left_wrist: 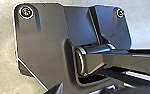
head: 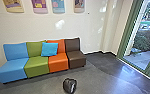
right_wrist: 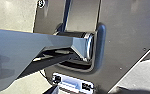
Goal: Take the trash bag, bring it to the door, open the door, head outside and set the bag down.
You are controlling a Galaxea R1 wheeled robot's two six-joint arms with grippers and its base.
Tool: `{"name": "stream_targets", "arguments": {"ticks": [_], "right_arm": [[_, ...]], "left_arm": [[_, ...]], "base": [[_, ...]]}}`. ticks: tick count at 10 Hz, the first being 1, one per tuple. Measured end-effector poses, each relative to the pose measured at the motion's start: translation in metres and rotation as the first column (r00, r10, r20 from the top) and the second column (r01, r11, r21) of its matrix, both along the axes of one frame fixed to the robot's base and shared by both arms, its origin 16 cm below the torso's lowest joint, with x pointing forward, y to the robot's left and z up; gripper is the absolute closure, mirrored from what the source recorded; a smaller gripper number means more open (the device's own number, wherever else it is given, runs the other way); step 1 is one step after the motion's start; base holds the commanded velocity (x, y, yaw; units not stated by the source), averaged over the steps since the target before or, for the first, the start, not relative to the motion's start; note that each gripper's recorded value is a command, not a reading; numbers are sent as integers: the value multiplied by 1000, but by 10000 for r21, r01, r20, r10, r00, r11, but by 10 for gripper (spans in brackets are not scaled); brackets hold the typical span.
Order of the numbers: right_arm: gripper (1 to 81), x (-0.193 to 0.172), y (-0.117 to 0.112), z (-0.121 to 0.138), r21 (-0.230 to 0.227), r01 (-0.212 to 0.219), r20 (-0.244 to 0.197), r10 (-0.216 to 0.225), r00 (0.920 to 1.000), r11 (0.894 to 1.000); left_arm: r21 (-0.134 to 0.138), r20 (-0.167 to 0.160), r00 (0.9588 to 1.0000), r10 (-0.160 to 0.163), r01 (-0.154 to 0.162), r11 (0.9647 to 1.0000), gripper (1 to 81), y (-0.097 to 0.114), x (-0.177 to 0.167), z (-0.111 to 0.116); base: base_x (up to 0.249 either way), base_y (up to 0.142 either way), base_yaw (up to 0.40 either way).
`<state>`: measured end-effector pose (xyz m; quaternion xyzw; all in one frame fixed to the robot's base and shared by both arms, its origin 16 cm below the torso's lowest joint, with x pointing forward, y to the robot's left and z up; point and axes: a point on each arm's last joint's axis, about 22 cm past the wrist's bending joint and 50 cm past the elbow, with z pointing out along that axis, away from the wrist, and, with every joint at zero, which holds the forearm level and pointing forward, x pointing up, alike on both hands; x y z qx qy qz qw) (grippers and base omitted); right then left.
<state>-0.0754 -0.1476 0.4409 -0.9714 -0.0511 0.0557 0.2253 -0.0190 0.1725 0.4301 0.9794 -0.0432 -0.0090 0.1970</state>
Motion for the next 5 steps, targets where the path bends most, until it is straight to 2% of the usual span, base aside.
{"name": "stream_targets", "arguments": {"ticks": [5], "right_arm": [[10, 0, 0, 0, 0, 0, 0, 0, 10000, 10000]], "left_arm": [[0, 0, 10000, 0, 0, 10000, 10, 0, 0, 0]], "base": [[126, 0, 0]]}}
